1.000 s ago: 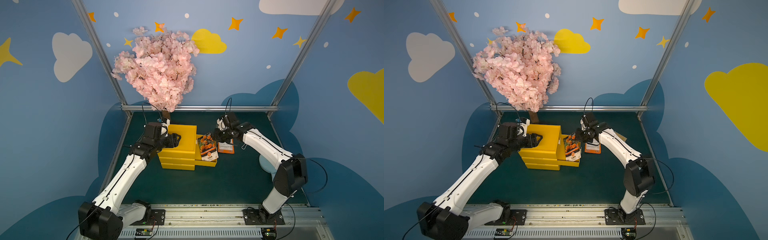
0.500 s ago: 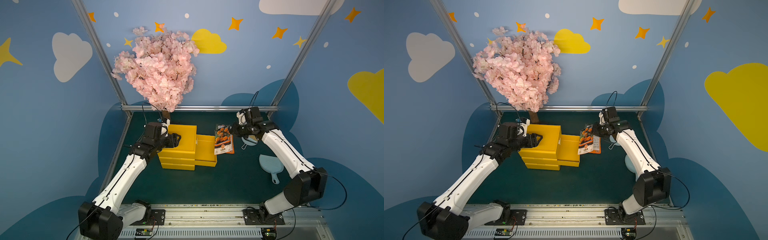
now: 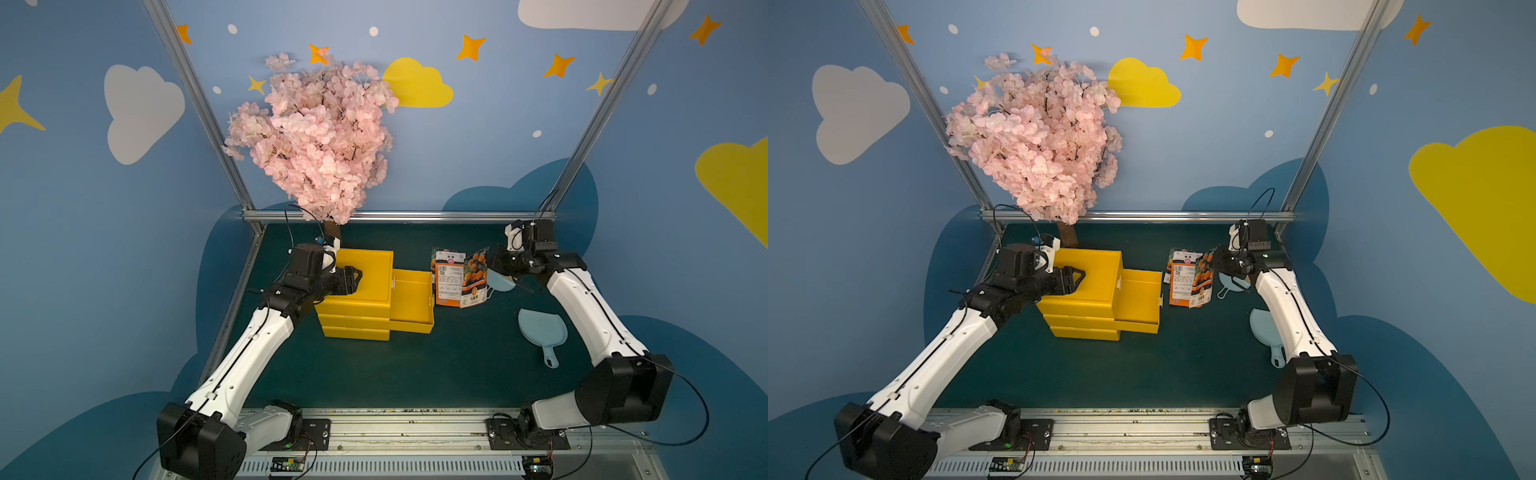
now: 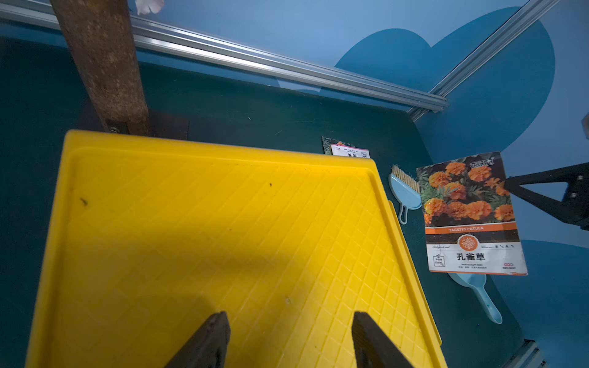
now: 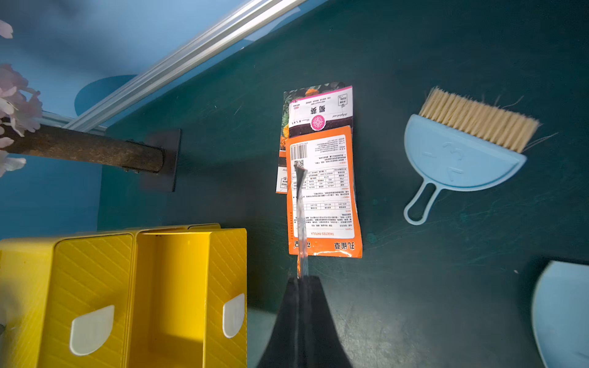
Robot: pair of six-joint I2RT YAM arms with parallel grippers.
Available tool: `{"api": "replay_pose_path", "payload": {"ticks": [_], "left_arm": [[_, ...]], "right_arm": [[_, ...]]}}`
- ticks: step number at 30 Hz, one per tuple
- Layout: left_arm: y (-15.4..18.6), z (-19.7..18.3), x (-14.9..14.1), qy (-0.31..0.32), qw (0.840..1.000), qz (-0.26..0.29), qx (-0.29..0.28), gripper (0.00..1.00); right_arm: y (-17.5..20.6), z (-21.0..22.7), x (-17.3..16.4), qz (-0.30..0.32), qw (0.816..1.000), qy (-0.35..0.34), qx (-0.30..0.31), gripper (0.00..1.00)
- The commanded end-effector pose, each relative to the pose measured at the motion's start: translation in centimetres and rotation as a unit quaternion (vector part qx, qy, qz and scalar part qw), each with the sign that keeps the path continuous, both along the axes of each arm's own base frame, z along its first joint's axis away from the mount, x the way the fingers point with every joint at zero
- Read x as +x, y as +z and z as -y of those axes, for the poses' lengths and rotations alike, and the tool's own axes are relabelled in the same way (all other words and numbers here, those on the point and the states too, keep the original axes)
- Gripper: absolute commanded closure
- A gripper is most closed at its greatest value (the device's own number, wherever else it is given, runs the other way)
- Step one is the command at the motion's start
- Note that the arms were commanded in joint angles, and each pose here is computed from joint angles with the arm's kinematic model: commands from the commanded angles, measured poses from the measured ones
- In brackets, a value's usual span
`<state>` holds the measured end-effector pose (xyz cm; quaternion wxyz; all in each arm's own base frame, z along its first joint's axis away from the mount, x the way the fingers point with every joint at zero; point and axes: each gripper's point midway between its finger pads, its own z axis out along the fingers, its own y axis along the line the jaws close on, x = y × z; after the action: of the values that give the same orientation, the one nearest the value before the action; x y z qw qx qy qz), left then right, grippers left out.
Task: Take the seed bags out of the drawer
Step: Place the seed packet at the center of the board.
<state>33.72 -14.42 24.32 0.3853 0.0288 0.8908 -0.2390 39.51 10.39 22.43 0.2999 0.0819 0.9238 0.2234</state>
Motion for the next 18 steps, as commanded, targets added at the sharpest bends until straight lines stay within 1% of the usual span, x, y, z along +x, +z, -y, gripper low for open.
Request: {"api": "replay_pose_path", "payload": {"ticks": [1, 5, 9, 12, 18], "left_arm": [[-8.2, -1.5, -4.8, 0.010, 0.982, -0.180, 0.049, 0.33], [-8.2, -1.5, -4.9, 0.010, 0.982, -0.182, 0.051, 0.33], [-8.3, -1.6, -4.9, 0.011, 0.982, -0.183, 0.052, 0.33], [-8.4, -1.6, -5.0, 0.011, 0.982, -0.183, 0.052, 0.33], [-8.4, -1.6, -5.1, 0.011, 0.981, -0.184, 0.051, 0.33]], "right_arm": [[-2.5, -1.7, 1.1, -0.026, 0.999, 0.028, 0.033, 1.00], [-4.9, -3.4, 2.2, -0.055, 0.995, 0.047, 0.063, 1.00], [-6.8, -4.1, 3.1, -0.068, 0.994, 0.051, 0.066, 1.00], [-8.6, -4.1, 3.4, -0.084, 0.993, 0.056, 0.059, 1.00], [-11.9, -2.4, 3.0, -0.114, 0.992, 0.046, 0.013, 1.00]]}}
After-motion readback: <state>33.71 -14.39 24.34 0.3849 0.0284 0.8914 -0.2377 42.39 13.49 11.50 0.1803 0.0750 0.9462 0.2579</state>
